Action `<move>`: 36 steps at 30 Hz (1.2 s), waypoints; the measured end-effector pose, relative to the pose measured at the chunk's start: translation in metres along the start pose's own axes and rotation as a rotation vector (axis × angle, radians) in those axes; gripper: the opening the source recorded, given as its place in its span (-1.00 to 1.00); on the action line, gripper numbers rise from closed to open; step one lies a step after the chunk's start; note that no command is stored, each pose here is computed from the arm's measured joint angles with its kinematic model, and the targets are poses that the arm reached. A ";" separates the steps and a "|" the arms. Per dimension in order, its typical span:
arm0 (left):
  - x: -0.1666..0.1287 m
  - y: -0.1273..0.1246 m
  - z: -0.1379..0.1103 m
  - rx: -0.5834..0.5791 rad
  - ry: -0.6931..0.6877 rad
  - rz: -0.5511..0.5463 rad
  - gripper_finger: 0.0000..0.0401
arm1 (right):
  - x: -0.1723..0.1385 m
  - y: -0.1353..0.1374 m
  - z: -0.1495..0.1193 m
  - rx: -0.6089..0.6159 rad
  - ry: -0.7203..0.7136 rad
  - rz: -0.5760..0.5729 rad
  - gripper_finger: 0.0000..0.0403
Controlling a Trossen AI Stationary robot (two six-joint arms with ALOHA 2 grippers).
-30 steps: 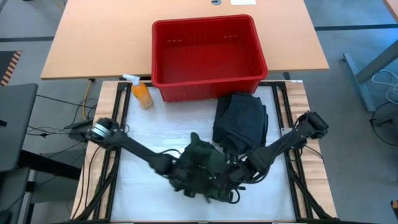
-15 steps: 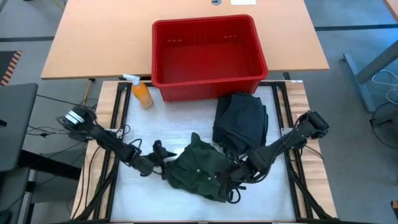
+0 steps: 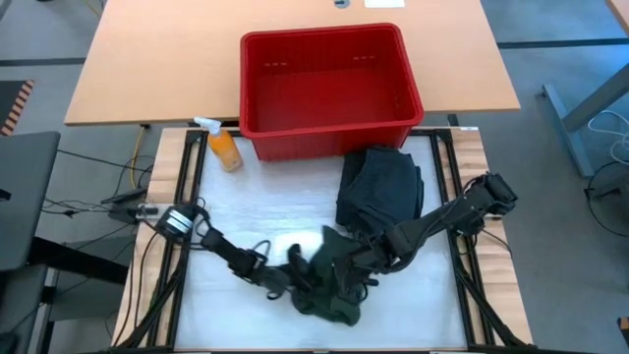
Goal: Fold Laundry from Bin
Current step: Fold the green button down shirt
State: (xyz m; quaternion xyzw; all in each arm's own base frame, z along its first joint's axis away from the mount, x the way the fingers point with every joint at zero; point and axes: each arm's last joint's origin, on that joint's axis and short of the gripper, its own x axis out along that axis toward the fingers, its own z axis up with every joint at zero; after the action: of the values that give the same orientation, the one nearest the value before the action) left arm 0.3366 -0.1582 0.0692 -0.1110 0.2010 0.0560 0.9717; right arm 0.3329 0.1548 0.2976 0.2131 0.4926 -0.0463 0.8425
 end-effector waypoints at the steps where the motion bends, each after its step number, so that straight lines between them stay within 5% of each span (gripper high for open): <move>1: 0.008 -0.004 0.004 0.008 0.002 -0.018 -0.58 | 0.000 -0.001 0.002 -0.003 0.000 0.007 -0.90; 11: 0.031 -0.017 0.019 0.110 0.045 -0.030 -0.64 | 0.048 -0.011 0.015 -0.049 0.037 -0.020 -0.90; 22: 0.006 -0.031 0.036 0.256 0.095 -0.022 -0.64 | 0.115 -0.026 0.009 -0.070 0.147 -0.125 -0.90; 26: -0.010 -0.037 0.047 0.327 0.137 -0.031 -0.64 | 0.131 -0.029 0.017 -0.108 0.112 -0.075 -0.90; 31: -0.035 -0.031 0.050 0.388 0.270 0.120 -0.64 | 0.134 -0.029 0.023 -0.107 0.062 -0.041 -0.90; 36: -0.075 -0.043 0.063 0.500 0.220 0.266 -0.64 | 0.135 -0.026 0.024 -0.133 0.009 -0.052 -0.87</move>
State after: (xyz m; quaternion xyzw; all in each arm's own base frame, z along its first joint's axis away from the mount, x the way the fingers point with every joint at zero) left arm 0.2983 -0.1901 0.1637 0.1536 0.3253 0.1192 0.9254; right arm 0.4137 0.1395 0.1844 0.1440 0.5039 -0.0345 0.8510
